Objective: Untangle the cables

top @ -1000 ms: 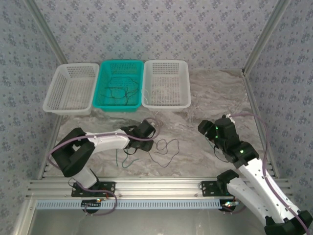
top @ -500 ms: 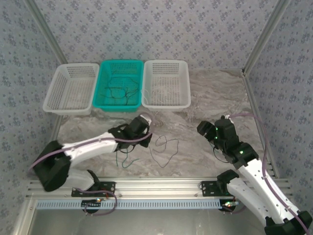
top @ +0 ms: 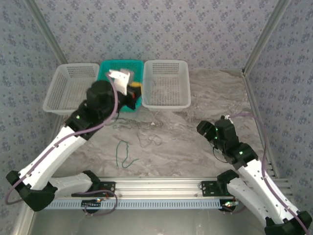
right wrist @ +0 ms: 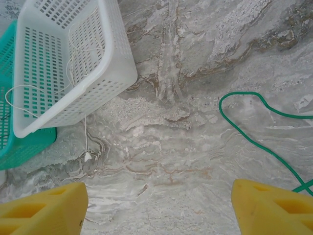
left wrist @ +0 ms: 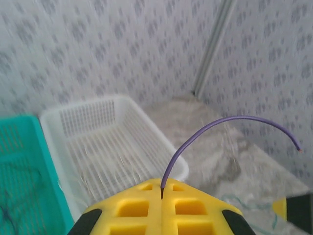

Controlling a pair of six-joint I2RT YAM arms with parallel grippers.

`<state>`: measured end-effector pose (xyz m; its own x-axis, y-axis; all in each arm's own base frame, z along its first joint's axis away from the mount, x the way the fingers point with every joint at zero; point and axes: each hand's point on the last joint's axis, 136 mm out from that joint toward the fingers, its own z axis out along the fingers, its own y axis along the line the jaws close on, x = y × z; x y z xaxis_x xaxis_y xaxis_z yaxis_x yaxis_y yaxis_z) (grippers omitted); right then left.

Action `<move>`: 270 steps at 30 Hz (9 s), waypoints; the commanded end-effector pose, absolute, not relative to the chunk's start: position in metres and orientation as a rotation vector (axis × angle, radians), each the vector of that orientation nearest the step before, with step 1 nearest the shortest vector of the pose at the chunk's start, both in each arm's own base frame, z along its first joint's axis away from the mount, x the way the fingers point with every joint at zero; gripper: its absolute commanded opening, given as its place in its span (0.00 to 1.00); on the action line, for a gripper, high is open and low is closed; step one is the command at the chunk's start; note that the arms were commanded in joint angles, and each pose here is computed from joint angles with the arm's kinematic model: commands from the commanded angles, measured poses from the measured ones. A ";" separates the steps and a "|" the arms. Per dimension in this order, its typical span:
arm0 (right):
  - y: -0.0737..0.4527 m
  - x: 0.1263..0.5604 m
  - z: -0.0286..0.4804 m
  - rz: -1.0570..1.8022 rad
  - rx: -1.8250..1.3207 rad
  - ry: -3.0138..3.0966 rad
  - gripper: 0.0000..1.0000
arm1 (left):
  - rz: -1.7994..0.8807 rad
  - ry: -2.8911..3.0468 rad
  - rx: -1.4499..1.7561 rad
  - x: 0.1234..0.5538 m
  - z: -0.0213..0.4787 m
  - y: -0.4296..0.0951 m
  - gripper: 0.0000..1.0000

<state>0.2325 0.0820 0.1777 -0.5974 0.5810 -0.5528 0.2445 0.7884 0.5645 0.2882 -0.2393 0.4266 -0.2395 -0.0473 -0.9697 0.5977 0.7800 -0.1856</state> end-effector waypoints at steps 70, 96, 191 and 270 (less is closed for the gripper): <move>-0.003 0.215 0.090 0.094 1.042 2.384 0.90 | -0.960 1.718 0.734 0.181 0.276 -0.300 0.74; 0.072 0.256 0.185 0.852 0.812 2.113 0.00 | -1.046 1.802 0.599 0.171 0.240 -0.300 0.74; 0.160 0.250 0.267 0.960 0.069 2.001 0.94 | -0.335 1.515 0.040 0.370 0.508 -0.082 0.00; 0.200 0.246 0.193 0.934 0.041 2.295 0.98 | -0.438 2.454 -0.574 0.188 0.094 -0.151 0.69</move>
